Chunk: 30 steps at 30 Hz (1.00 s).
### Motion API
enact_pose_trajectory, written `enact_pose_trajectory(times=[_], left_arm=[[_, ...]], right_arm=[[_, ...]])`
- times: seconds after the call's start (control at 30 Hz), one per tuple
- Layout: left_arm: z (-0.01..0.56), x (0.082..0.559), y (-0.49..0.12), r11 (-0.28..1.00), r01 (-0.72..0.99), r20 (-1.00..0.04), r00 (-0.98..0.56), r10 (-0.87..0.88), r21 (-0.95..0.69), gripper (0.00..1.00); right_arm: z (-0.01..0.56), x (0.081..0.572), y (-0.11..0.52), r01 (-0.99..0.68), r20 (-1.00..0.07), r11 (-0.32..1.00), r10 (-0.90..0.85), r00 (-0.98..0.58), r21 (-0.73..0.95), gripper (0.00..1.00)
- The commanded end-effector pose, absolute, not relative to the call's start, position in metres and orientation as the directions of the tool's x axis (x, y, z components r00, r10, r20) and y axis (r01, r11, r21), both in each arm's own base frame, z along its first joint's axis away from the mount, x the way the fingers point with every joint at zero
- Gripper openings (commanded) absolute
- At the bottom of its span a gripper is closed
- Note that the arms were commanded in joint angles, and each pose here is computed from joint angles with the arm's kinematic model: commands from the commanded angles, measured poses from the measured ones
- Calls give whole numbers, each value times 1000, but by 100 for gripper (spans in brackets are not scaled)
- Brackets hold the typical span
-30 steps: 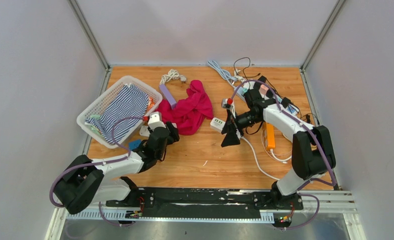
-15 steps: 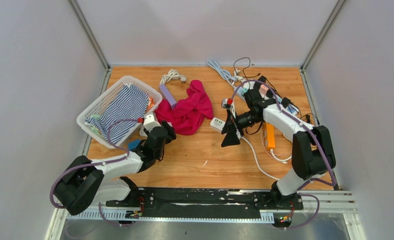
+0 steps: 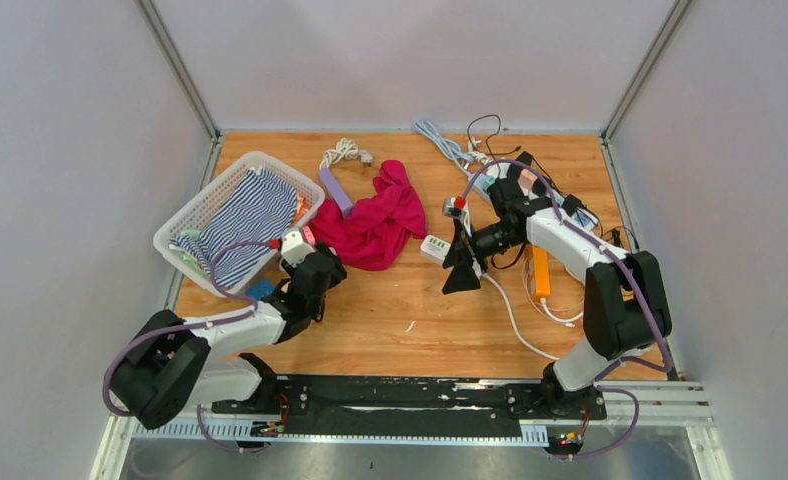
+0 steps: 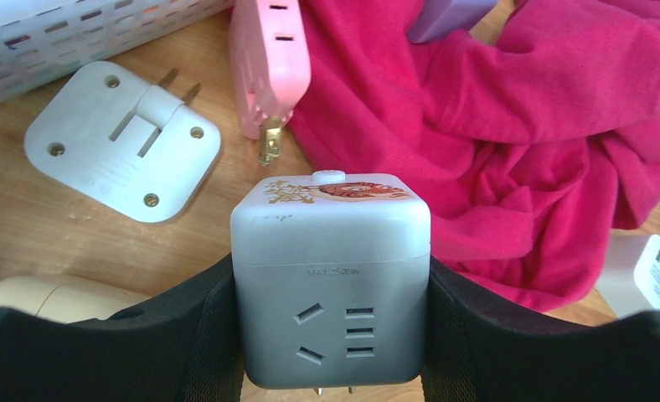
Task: Pull the plug off the socket
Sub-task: Place the plug at the center of the board.
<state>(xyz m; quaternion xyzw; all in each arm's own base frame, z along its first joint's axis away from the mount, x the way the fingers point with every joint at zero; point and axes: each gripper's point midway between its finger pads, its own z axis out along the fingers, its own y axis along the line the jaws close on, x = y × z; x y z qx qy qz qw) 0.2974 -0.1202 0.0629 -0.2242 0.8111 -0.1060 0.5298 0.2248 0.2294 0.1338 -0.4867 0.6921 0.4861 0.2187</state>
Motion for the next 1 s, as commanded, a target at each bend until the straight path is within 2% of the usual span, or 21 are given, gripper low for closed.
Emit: enact_pose_trajectory(times=[0.0,0.17,0.37,0.47,0.77,0.87,0.97], left_arm=[[58,298,-103,863,-330,-821,-308,-481,-382,4],[55,297,-100,859,-357,-819,-314,-480,-367,5],[53,296,-95,849,-399,-816,-318,-482,-346,13],[53,296,-94,847,-417,-816,-324,-479,-331,36],[56,293,-94,850,-433,-802,-367,-471,-300,73],[58,284,-80,829,-523,-797,-406,-446,-198,92],[65,285,-81,839,-532,-790,-465,-399,-111,98]], right_arm=[[141,227,229,-897,-788,48,-459,-411,440,100],[140,227,229,-897,-787,48,-460,-410,439,100],[140,228,228,-896,-785,51,-462,-413,441,100],[139,227,228,-896,-785,50,-462,-413,442,100],[139,227,228,-896,-784,50,-463,-413,442,100],[140,227,228,-897,-786,49,-462,-410,439,100],[140,227,228,-897,-786,50,-462,-411,440,100]])
